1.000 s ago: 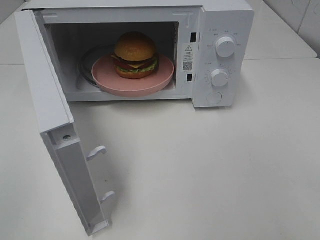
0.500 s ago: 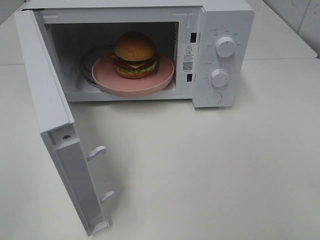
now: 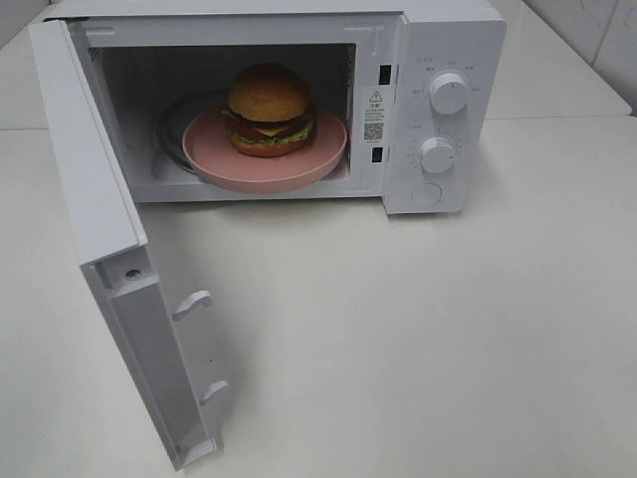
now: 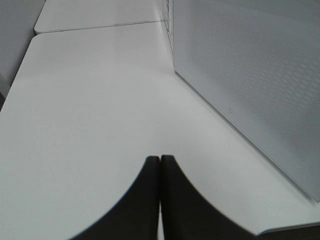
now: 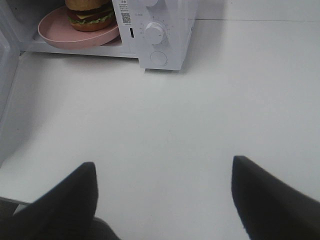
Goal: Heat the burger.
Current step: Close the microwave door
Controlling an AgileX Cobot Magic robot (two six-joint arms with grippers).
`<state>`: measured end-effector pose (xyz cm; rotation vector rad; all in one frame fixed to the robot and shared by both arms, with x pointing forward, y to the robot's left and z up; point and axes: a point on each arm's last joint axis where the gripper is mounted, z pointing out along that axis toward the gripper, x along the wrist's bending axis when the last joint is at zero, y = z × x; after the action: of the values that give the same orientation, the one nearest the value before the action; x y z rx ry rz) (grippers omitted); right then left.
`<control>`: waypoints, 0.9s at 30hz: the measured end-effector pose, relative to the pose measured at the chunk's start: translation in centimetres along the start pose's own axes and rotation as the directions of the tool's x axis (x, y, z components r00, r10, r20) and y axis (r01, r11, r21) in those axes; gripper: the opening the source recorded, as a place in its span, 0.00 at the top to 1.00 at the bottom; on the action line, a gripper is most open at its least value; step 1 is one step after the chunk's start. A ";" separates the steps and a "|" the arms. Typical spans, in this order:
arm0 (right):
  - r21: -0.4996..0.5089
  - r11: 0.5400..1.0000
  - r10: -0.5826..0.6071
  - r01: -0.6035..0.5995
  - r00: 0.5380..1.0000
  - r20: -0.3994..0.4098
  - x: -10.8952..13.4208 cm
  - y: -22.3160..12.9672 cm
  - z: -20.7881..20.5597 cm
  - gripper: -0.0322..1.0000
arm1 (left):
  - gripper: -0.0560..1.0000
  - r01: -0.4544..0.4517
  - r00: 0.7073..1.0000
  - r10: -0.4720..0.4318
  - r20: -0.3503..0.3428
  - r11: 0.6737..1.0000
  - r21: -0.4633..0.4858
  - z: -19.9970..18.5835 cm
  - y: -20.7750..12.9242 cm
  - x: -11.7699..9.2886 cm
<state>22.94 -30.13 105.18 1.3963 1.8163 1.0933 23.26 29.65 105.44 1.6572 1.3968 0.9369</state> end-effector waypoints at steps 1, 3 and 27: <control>0.000 1.000 0.000 0.000 1.000 0.000 0.0 0.0 0.0 0.28 | 0.95 0.000 1.000 0.000 0.000 1.000 0.000 0.0 0.0 0.0; 0.000 1.000 0.000 0.000 1.000 0.000 0.0 0.0 0.0 0.28 | 0.95 0.000 1.000 0.000 0.000 1.000 0.000 0.0 0.0 0.0; 0.000 1.000 0.000 0.000 1.000 0.000 0.0 0.0 0.0 0.28 | 0.95 0.011 1.000 -0.011 0.019 1.000 -0.002 0.0 0.0 -0.2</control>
<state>22.94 -30.13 105.18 1.3963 1.8163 1.0933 23.24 29.48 105.45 1.6511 1.3901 0.9141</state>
